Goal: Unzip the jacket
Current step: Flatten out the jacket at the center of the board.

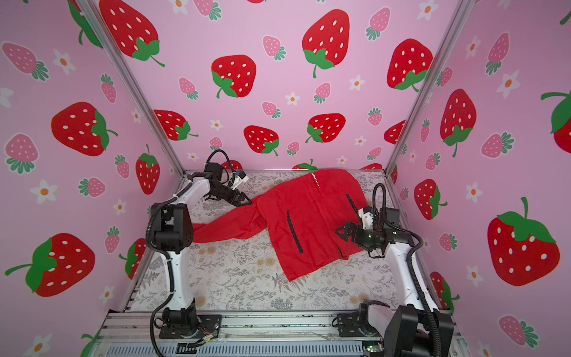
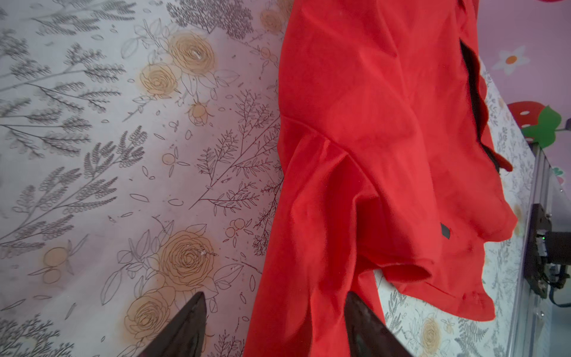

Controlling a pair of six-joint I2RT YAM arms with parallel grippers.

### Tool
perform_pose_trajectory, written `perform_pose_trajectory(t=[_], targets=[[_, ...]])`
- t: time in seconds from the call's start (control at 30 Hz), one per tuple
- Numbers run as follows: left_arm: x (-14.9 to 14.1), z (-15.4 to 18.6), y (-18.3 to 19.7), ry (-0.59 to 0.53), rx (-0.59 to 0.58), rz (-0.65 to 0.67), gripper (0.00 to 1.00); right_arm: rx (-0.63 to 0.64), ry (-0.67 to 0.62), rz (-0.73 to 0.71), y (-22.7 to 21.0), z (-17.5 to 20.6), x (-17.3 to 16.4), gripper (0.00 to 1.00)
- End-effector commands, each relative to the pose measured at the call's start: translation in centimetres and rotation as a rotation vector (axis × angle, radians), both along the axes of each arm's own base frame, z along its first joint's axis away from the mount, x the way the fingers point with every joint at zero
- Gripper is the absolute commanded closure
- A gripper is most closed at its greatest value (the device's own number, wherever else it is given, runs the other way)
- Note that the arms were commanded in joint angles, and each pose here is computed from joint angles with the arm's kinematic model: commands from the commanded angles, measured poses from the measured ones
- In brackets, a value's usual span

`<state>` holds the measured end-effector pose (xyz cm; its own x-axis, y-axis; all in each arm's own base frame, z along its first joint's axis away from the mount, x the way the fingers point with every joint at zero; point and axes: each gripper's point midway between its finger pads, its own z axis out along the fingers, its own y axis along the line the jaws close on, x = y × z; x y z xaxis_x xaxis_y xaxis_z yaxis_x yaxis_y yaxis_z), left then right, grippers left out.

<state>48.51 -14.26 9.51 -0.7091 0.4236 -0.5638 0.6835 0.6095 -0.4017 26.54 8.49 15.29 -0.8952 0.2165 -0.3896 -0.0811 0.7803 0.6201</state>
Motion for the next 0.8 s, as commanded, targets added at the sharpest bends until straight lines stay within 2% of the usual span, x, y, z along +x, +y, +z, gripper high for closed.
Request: perform_pose_trajectory(t=[0.0, 0.07, 0.13, 0.17, 0.23, 0.27, 0.3, 0.4, 0.5, 0.6, 0.7, 0.77], targets=[[-0.8, -0.5, -0.4, 0.024, 0.009, -0.060, 0.29, 0.035, 0.009, -0.016, 0.0, 0.3, -0.5, 0.00], [0.1, -0.9, -0.2, 0.000, 0.035, -0.033, 0.29, 0.036, 0.009, -0.027, -0.2, 0.3, -0.6, 0.00], [0.3, -0.5, -0.6, -0.017, 0.010, -0.039, 0.30, 0.044, 0.022, -0.054, -0.5, 0.0, -0.9, 0.00], [0.3, -0.1, -1.0, -0.019, -0.010, -0.049, 0.38, 0.046, 0.027, -0.068, -0.7, -0.2, -1.0, 0.00], [0.9, 1.1, -1.3, -0.029, -0.032, -0.037, 0.79, 0.032, 0.050, -0.107, -1.5, -0.9, -1.3, 0.01], [1.4, 1.8, -1.2, -0.038, -0.031, -0.018, 0.92, 0.032, 0.059, -0.120, -1.8, -1.2, -1.4, 0.01], [2.0, 2.8, -1.1, -0.053, -0.034, 0.014, 1.00, 0.034, 0.068, -0.140, -2.2, -1.5, -1.5, 0.02], [3.7, 6.9, -1.1, -0.157, -0.078, 0.100, 1.00, 0.060, 0.080, -0.189, -2.8, -2.1, -1.5, 0.05], [4.3, 12.6, -1.4, -0.292, -0.140, 0.159, 1.00, 0.085, 0.097, -0.178, -2.5, -3.0, -1.7, 0.15], [3.8, 16.5, -1.4, -0.402, -0.150, 0.177, 1.00, 0.070, 0.137, -0.164, -2.7, -4.5, -2.0, 0.26], [3.3, 18.2, -0.9, -0.462, -0.151, 0.213, 1.00, 0.122, 0.125, -0.179, -2.3, -4.8, -1.4, 0.39], [3.1, 18.6, -0.6, -0.471, -0.138, 0.229, 1.00, 0.160, 0.128, -0.200, -2.0, -5.3, -1.3, 0.40]])
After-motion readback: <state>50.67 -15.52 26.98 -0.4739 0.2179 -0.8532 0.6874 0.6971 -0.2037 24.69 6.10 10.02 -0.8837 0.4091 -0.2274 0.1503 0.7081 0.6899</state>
